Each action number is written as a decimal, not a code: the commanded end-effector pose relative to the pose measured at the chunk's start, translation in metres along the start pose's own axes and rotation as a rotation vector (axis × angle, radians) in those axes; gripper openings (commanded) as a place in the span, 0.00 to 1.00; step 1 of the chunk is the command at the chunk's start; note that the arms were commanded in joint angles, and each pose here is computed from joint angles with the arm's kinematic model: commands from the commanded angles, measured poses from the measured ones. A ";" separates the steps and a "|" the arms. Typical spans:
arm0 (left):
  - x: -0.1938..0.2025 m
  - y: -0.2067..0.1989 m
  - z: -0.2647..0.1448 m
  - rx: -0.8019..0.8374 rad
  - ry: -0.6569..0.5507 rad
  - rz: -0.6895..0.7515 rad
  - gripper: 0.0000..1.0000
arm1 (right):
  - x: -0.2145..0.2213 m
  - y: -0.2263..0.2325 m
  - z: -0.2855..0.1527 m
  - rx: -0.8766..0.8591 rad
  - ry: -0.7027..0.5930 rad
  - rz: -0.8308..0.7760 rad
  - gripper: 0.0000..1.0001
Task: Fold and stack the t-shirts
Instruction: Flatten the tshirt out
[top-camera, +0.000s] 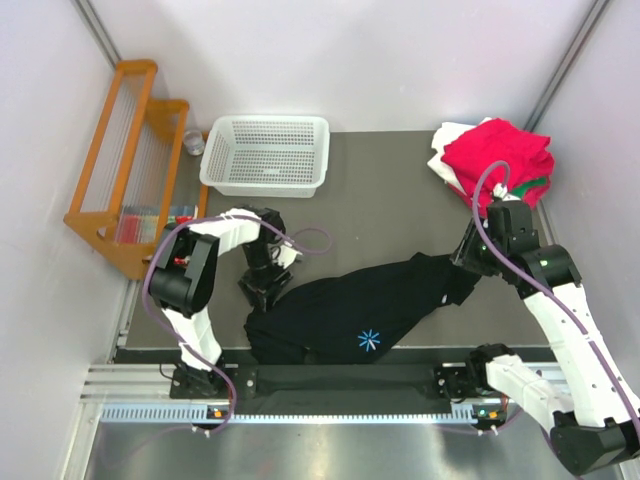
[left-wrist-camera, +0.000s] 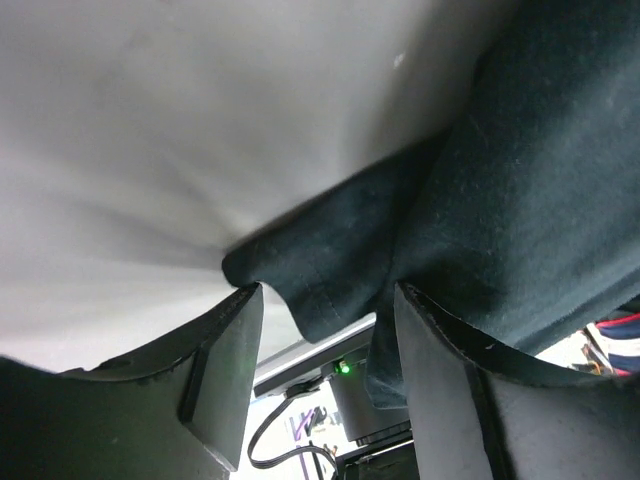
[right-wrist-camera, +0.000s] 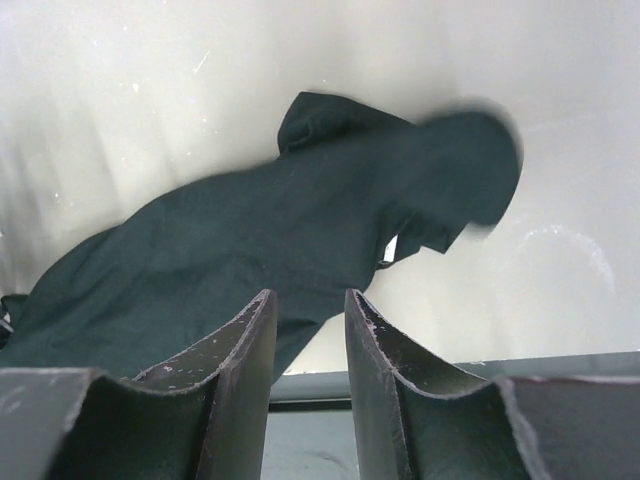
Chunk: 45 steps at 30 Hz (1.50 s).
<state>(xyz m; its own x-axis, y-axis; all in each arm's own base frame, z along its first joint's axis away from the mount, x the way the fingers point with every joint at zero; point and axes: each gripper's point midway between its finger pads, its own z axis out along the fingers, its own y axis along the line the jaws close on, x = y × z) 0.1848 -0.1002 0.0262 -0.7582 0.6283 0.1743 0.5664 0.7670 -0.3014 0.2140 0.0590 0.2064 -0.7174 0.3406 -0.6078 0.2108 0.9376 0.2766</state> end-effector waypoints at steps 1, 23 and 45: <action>-0.004 -0.001 0.001 0.012 0.014 -0.011 0.59 | -0.023 0.010 -0.017 -0.054 -0.098 0.023 0.34; -0.033 0.001 -0.017 -0.012 -0.095 -0.030 0.00 | -0.023 0.013 -0.015 -0.070 -0.092 0.007 0.31; -0.051 0.097 -0.159 -0.134 -0.509 -0.267 0.00 | -0.012 0.011 0.003 -0.065 -0.060 -0.003 0.37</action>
<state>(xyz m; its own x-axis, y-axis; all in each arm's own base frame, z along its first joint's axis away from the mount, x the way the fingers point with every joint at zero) 0.3447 -0.0405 0.1439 -0.9205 0.2803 -0.2723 0.3329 0.9274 -0.1708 0.2182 0.0663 0.2138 -0.6925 0.3456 -0.6333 0.1704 0.9313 0.3220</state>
